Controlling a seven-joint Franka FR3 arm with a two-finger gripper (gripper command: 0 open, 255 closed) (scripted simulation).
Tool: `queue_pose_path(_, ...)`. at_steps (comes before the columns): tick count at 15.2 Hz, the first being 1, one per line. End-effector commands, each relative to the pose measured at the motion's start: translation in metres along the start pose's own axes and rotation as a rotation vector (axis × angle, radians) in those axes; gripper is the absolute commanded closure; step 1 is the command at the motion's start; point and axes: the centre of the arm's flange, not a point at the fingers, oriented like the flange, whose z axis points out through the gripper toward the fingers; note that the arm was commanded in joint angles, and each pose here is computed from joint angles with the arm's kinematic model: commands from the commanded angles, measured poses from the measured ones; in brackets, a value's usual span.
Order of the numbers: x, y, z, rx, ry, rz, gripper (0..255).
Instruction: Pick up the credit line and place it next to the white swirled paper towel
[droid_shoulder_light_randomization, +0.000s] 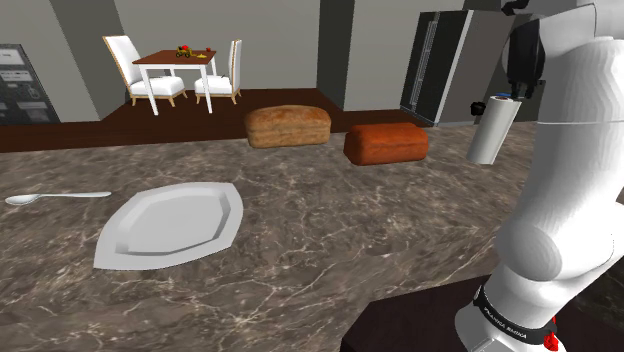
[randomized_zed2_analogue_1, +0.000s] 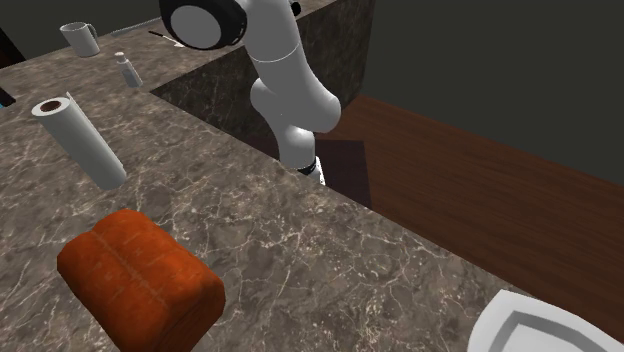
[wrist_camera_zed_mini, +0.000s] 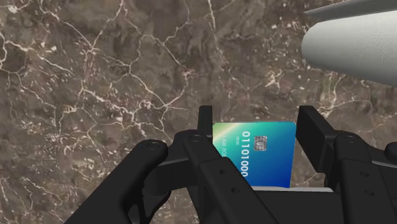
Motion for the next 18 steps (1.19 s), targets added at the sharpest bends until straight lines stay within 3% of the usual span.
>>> queue_pose_path(1, 0.002, 0.001, 0.009, 0.000, 0.000, 0.000, 255)
queue_pose_path(18, 0.015, 0.003, 0.098, 0.000, 0.000, 0.000, 255)
